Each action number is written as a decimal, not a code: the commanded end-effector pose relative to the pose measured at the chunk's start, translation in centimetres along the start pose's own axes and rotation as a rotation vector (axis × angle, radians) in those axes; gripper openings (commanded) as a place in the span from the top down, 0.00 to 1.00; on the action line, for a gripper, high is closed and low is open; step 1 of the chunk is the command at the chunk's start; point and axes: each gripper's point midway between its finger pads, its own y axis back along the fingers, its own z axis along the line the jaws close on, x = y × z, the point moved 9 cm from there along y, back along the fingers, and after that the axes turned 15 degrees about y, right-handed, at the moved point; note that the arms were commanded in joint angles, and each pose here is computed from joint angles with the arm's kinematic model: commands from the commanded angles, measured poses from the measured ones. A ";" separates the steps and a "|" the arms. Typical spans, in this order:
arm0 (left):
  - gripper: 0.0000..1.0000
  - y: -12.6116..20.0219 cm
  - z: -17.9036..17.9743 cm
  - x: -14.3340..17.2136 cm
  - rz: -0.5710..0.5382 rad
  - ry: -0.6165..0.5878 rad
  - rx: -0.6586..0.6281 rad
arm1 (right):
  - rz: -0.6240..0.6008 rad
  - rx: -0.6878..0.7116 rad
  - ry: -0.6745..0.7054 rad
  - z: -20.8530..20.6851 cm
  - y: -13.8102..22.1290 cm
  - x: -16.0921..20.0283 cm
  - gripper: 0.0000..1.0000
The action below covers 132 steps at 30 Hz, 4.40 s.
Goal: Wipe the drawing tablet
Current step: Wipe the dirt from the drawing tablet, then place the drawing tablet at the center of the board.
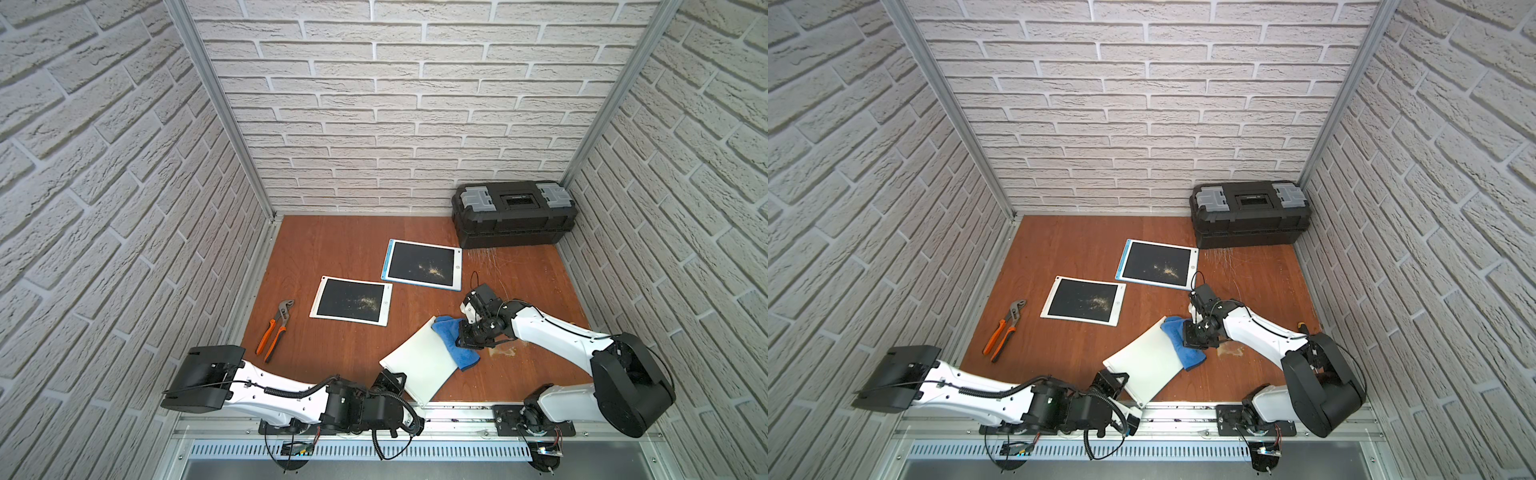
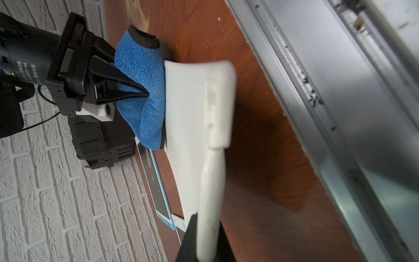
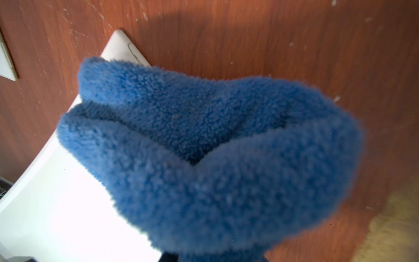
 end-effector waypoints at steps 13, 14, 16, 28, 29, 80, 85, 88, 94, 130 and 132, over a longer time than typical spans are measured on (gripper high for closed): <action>1.00 0.1 0.0 -0.3 -0.002 -0.004 0.020 | 0.174 -0.414 0.557 13.7 -1.3 4.0 0.97; 1.00 0.1 0.0 -0.3 -0.001 -0.004 0.020 | 0.175 -0.415 0.549 13.5 -1.6 4.2 0.97; 1.00 0.1 0.1 -0.4 -0.001 -0.005 0.021 | 0.171 -0.331 0.522 12.3 -2.2 3.8 0.97; 1.00 0.4 0.2 -0.6 0.016 0.000 0.018 | 0.026 0.444 0.045 -0.3 -1.0 -3.4 0.98; 1.00 0.6 0.3 -0.6 0.015 0.006 0.017 | 0.003 0.484 0.034 -0.6 -0.2 -3.3 0.97; 1.00 0.2 29.5 39.6 -0.367 2.446 0.440 | -0.492 0.629 -0.300 -8.4 9.4 -0.7 0.97; 1.00 -1.2 28.2 41.2 -0.311 2.485 0.494 | -0.490 0.621 -0.297 -8.4 9.3 -0.8 0.97; 1.00 -2.6 26.7 42.4 -0.169 2.513 0.508 | -0.488 0.618 -0.295 -8.3 9.1 -0.8 0.97; 1.00 -3.9 24.5 44.6 0.013 2.538 0.418 | -0.481 0.615 -0.293 -8.4 9.0 -0.9 0.97; 0.82 -3.1 20.2 51.0 0.150 2.680 0.174 | -0.461 0.628 -0.290 -8.5 8.6 -0.9 0.97; 0.83 -3.3 20.7 51.6 0.158 2.676 0.142 | -0.461 0.624 -0.289 -8.5 8.6 -1.0 0.98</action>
